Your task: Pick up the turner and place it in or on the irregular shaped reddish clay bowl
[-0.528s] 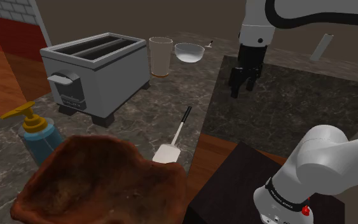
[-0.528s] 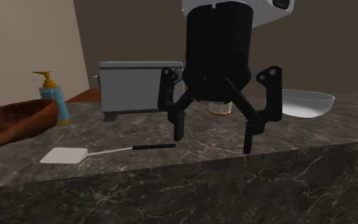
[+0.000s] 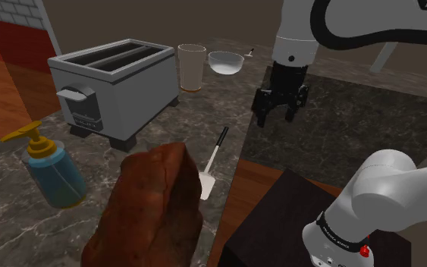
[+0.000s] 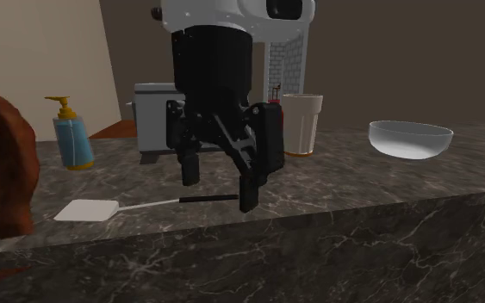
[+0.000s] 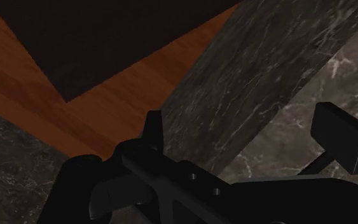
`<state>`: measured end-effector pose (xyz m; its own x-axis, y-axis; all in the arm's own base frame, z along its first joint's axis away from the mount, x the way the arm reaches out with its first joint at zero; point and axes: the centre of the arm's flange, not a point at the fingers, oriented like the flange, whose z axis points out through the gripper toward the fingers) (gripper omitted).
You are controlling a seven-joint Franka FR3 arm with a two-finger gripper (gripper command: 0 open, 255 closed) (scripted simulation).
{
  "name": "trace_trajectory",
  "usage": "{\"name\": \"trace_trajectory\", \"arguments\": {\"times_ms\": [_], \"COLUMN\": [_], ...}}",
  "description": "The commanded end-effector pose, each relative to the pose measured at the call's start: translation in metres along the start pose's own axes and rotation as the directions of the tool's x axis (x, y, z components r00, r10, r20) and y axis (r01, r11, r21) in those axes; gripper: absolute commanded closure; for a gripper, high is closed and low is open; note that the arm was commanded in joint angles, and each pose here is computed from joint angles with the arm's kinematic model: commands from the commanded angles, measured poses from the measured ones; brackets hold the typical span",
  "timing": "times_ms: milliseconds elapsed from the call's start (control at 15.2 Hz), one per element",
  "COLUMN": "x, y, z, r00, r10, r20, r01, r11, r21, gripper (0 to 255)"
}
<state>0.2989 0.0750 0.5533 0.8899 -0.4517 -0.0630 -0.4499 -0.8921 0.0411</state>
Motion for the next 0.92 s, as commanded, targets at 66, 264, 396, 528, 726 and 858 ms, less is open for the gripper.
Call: {"name": "trace_trajectory", "arguments": {"times_ms": [66,264,396,528,726,858], "x": [-0.014,-0.019,-0.02,-0.017,-0.008,-0.007], "y": [-0.038,-0.077,-0.103,-0.129,-0.167,-0.169], "z": [0.009,0.015,0.019,0.023,0.028,0.034], "r00": [0.986,0.947,0.909,0.86,0.769,0.763], "r10": [0.165,0.316,0.413,0.506,0.634,0.64], "r20": [-0.024,-0.046,-0.06,-0.072,-0.088,-0.088], "r01": [-0.165,-0.316,-0.412,-0.503,-0.63,-0.636], "r11": [0.986,0.949,0.911,0.863,0.774,0.768], "r21": [0.012,0.026,0.037,0.05,0.071,0.072], "gripper": [0,0,0,0,0,0]}}
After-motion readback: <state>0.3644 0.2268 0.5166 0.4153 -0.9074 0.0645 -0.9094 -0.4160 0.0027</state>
